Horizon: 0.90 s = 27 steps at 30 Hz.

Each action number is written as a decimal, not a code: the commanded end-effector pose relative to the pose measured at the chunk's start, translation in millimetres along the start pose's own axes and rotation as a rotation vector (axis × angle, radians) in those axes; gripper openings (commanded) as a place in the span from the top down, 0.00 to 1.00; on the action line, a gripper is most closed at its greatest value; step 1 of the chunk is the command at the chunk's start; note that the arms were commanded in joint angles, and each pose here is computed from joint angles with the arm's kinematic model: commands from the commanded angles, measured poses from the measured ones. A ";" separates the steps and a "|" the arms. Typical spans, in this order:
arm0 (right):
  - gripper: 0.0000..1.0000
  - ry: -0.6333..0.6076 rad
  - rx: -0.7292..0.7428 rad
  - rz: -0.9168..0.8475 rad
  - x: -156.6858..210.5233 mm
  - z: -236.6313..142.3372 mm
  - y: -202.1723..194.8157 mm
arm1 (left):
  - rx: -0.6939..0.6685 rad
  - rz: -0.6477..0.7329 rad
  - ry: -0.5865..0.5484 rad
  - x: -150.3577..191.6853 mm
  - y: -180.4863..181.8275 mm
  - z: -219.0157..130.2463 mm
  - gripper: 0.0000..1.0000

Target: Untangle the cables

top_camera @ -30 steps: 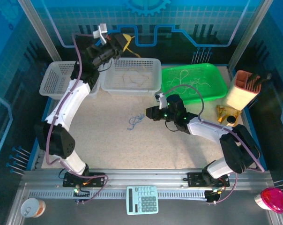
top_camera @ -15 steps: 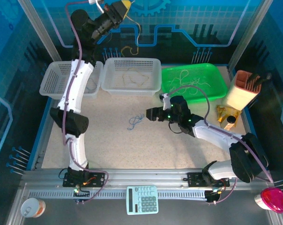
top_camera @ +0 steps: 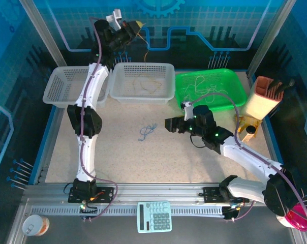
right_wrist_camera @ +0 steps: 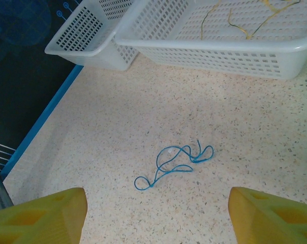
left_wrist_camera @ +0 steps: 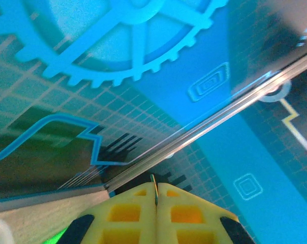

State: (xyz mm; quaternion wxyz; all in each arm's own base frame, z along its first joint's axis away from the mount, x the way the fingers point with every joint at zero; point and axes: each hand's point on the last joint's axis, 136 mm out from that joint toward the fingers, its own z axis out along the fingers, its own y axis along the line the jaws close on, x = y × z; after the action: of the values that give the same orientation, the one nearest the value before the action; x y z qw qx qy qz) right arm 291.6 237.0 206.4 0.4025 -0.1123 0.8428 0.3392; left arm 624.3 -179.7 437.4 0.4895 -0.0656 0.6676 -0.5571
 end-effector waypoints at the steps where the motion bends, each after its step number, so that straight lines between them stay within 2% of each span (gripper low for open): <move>1: 0.26 0.016 0.041 -0.010 5.1 -4.9 -9.3 | -0.014 0.041 0.011 5.7 11.4 1.1 1.00; 5: 0.26 0.017 0.040 -0.005 5.4 -5.3 -9.1 | -0.072 0.015 0.059 24.0 43.8 4.6 1.00; 7: 0.26 0.017 0.043 -0.003 5.1 -5.4 -9.5 | -0.102 0.002 0.087 35.2 58.1 4.3 0.96; 10: 0.26 0.018 0.048 -0.004 4.9 -5.1 -10.2 | -0.161 -0.001 0.124 54.8 79.3 -1.1 0.78; 12: 0.26 0.026 0.054 -0.002 5.6 -3.5 -11.2 | -0.212 0.012 0.144 66.1 92.5 -8.5 0.71; 14: 0.26 0.037 0.059 -0.003 7.1 -1.5 -11.6 | -0.284 0.031 0.154 72.6 104.7 -19.6 0.53; 16: 0.26 0.049 0.066 -0.006 8.9 1.3 -12.0 | -0.346 0.056 0.156 74.1 111.1 -30.5 0.40; 20: 0.26 0.068 0.077 -0.021 11.4 6.3 -10.7 | -0.432 0.134 0.139 62.4 100.1 -48.5 0.12; 21: 0.26 0.072 0.081 -0.025 12.3 7.8 -10.8 | -0.438 0.152 0.134 58.4 93.8 -51.4 0.02; 27: 0.26 0.132 0.117 -0.050 22.7 23.1 -12.1 | -0.382 0.213 0.096 36.3 28.4 -70.8 0.01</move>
State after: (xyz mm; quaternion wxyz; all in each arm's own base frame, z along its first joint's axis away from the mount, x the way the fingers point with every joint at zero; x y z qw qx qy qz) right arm 294.2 240.4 174.2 0.3628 -0.1192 0.8775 0.2900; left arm 594.9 -150.7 309.4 0.4312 -0.0946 0.8147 -0.3759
